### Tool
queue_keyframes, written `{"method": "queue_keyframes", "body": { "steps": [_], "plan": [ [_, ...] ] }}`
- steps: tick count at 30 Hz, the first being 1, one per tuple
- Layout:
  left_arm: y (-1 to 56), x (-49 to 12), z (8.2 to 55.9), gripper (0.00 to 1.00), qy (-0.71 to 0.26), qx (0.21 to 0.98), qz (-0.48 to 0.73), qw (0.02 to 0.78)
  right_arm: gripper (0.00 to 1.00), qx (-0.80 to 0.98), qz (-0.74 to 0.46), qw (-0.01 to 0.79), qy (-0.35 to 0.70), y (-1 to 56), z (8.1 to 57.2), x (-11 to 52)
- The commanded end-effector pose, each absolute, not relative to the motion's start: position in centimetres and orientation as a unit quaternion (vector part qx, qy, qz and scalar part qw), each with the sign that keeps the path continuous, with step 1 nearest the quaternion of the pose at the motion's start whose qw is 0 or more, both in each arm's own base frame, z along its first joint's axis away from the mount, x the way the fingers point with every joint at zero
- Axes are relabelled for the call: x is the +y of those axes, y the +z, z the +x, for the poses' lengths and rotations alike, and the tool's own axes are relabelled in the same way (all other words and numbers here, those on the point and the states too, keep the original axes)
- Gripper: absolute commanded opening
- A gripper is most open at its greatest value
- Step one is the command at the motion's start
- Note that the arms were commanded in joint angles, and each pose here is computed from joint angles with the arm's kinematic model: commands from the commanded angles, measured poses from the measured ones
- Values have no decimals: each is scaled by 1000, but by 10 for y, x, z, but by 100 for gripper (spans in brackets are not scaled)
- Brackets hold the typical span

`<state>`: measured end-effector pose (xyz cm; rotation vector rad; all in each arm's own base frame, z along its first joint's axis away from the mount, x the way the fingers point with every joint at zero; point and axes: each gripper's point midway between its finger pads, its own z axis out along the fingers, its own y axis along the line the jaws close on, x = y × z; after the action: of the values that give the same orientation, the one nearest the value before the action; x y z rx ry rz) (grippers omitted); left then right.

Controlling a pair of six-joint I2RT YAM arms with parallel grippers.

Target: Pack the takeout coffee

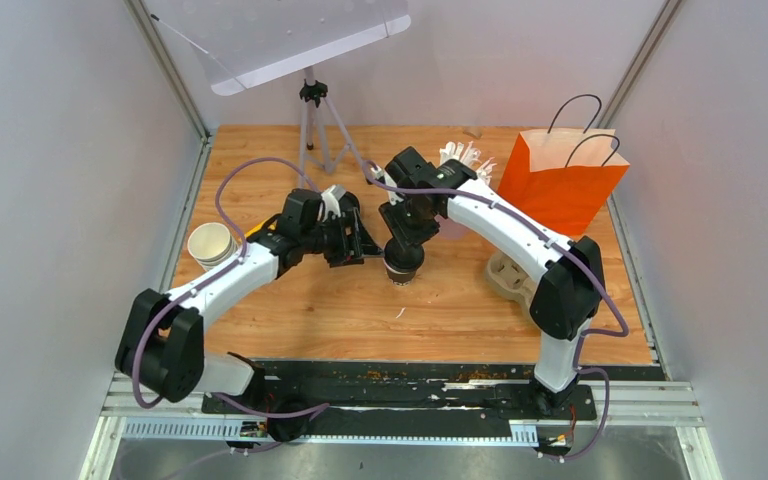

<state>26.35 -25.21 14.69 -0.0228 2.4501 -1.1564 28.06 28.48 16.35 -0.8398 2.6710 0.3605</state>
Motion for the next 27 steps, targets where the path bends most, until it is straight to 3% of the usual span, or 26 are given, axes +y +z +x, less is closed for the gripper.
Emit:
{"method": "queue_keyframes", "body": {
  "steps": [1,19,27],
  "plan": [
    [163,-265,296,73,-435,859,2,269,39,922,-277,228,143,187,302,295],
    [152,-289,310,77,-457,838,98,281,37,930,-249,229,144,169,304,277],
    [138,-293,306,72,-459,843,106,260,36,927,-251,227,160,166,309,288]
  ]
}}
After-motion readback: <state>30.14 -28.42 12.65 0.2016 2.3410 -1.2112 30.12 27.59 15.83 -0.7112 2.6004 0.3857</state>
